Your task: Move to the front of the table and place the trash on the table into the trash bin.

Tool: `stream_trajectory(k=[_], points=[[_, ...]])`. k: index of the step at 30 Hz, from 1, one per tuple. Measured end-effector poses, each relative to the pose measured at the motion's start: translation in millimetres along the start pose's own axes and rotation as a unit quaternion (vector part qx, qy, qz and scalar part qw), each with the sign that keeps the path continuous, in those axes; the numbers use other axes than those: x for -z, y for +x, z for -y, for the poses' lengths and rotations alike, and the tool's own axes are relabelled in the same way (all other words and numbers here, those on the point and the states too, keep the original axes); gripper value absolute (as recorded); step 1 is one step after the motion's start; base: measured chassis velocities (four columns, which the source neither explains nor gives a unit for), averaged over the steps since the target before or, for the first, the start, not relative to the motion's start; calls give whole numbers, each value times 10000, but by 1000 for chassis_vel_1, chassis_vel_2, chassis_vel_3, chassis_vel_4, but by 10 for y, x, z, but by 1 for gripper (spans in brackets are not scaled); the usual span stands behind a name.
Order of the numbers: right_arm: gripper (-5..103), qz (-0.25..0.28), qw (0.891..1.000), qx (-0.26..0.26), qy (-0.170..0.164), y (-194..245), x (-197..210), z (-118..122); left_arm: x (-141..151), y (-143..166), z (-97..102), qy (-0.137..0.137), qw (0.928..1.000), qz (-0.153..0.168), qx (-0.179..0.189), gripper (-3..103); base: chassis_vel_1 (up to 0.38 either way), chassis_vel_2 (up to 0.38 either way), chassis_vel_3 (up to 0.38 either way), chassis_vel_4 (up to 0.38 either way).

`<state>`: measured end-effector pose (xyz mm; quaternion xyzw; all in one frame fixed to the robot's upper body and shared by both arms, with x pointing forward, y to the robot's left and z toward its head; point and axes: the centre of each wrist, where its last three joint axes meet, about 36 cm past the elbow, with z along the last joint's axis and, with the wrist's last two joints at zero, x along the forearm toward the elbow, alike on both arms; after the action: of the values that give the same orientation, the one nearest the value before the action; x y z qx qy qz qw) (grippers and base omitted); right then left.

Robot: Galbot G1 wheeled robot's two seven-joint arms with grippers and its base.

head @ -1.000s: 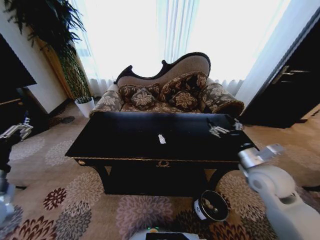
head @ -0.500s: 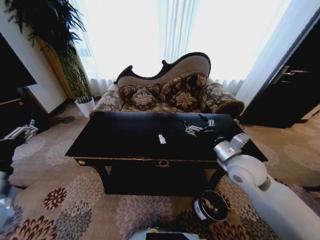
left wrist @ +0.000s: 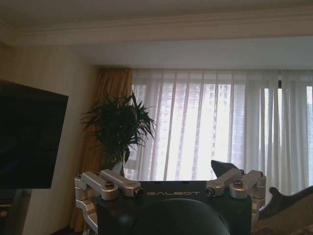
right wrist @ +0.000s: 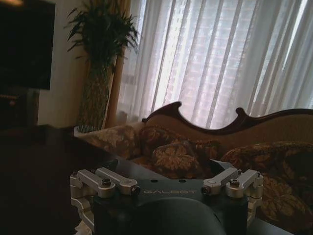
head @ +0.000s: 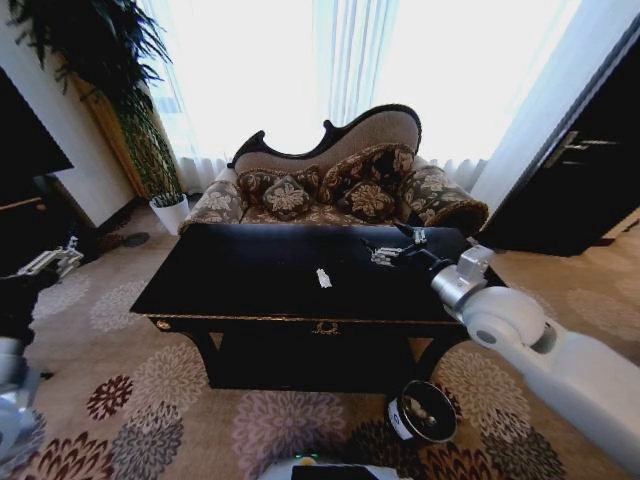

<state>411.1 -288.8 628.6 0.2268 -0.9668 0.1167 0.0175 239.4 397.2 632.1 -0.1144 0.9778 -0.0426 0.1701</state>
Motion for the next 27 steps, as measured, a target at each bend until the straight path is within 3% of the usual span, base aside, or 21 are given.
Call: stream_trajectory(k=[18,27], points=[[100,-366,9965,506,558,-804,58,-116,-111,-115,-78,-13,9999,-93,45,100,0,0,0,0],[100,-973,9872,987,794,-1053,99,-227,-107,-112,-165,9,9997,-43,220,100,0,0,0,0]])
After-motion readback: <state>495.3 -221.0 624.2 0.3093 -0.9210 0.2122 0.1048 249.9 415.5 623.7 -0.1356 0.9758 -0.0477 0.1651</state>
